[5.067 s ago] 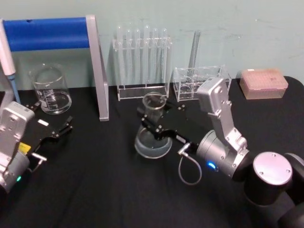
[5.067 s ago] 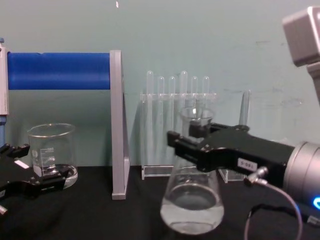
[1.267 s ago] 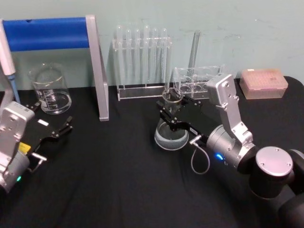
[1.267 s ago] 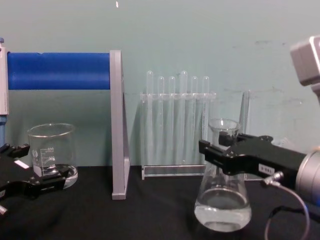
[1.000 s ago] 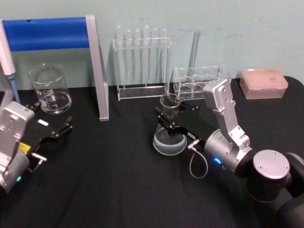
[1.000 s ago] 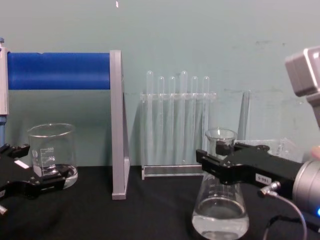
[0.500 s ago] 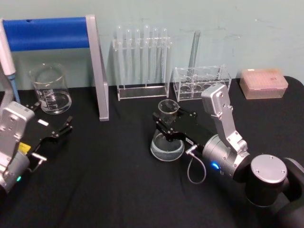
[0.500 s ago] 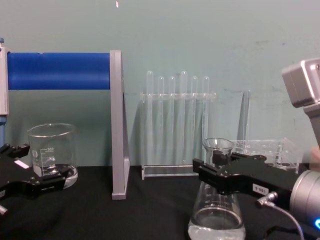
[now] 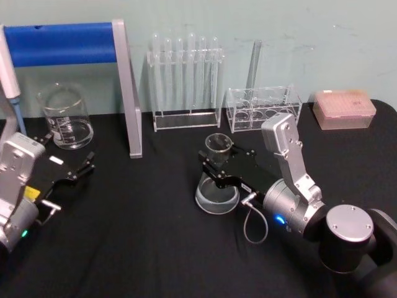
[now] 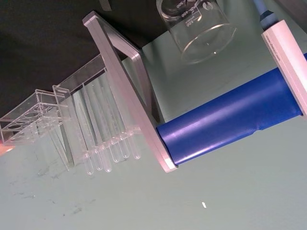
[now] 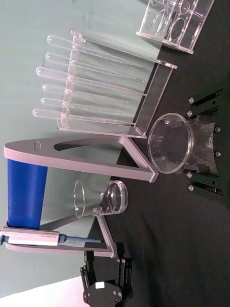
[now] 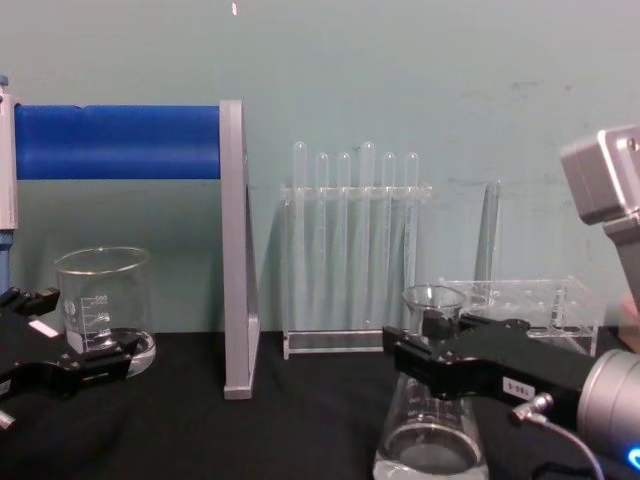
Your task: Grasp the erlenmeyer flask with one hand, shake it three times, then place it back.
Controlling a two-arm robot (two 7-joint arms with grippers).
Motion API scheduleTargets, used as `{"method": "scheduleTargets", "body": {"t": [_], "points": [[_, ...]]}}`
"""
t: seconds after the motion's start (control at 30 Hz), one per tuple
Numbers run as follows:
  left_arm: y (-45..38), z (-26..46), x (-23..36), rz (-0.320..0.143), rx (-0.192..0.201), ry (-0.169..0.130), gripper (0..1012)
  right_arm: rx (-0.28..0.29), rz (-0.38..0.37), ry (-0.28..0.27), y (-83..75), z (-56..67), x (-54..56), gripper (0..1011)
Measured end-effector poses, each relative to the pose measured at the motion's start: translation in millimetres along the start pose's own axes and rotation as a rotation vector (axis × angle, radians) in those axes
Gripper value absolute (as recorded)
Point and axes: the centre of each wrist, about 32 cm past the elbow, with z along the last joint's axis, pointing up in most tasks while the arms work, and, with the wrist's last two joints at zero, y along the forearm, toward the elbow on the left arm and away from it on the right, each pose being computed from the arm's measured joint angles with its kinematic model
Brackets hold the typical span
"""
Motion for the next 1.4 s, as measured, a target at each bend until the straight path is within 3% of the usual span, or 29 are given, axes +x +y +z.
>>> {"method": "scheduleTargets", "body": {"t": [0.93, 1.4], "points": [[0.0, 0.0, 0.0, 0.000, 0.000, 0.000, 1001, -0.012, 0.000, 0.000, -0.8, -1.1, -2.0, 456], [0.0, 0.0, 0.0, 0.000, 0.000, 0.000, 1001, -0.015, 0.000, 0.000, -0.9, -1.3, -1.7, 885]]}}
